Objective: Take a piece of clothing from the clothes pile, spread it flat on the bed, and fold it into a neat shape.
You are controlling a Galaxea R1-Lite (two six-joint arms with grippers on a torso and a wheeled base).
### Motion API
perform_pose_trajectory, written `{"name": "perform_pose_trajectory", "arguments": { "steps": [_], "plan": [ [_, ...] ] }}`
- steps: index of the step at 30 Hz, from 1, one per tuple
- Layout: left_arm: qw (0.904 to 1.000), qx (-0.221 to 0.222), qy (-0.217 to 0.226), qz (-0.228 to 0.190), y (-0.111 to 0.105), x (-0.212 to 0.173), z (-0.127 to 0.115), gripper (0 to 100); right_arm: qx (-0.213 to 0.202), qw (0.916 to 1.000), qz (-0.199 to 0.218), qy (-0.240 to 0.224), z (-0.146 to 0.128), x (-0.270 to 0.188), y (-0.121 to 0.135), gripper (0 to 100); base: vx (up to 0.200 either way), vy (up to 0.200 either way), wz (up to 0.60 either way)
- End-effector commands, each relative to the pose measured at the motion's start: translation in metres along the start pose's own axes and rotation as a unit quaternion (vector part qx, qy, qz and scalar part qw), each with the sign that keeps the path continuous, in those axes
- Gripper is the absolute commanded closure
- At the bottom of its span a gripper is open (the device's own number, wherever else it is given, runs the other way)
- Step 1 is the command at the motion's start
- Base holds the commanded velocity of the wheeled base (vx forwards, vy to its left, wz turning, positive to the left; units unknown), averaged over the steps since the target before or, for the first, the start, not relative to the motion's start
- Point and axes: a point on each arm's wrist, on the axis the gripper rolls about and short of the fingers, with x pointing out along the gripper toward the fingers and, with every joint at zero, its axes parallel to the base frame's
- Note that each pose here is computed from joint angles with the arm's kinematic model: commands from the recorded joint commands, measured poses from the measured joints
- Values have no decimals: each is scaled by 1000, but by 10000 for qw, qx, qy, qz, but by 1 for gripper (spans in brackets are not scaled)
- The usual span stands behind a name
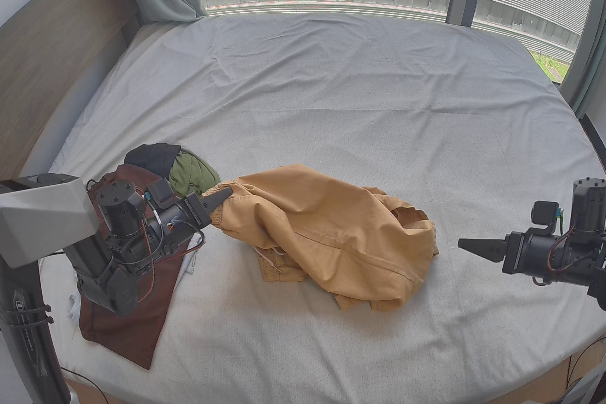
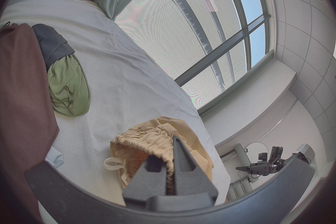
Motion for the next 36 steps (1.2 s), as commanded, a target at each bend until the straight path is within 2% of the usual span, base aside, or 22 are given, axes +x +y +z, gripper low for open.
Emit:
{"name": "perform_pose_trajectory", "arguments": {
  "steps": [1, 9, 18, 23, 28, 33, 36],
  "plan": [
    [10000, 39, -7, -13, -1, 0, 0, 100, 160, 9986, -96, 490, -13, 21, -9, 0, 0, 0, 0],
    [10000, 80, -22, -27, -1, 0, 1, 100, 539, 9963, 38, 663, -21, 42, -15, 0, 0, 0, 0],
    [10000, 77, -17, -22, -1, 1, 1, 100, 656, 9941, 27, 862, -35, 65, -26, 0, 0, 0, 0],
    [10000, 80, -22, -27, -1, 1, 1, 100, 971, 9901, 57, 1017, -46, 80, -28, 0, 0, 0, 0],
    [10000, 88, -22, -27, -1, 1, 1, 100, 1173, 9882, 162, 974, -52, 94, -31, 0, 0, 0, 0],
    [9999, 91, -33, -25, 0, 1, 1, 100, 1566, 9821, 388, 973, -57, 105, -31, 0, 0, 0, 0],
    [9999, 91, -33, -25, 0, 1, 1, 100, 1579, 9821, 419, 940, -62, 112, -34, 0, 0, 0, 0]
  ]
}}
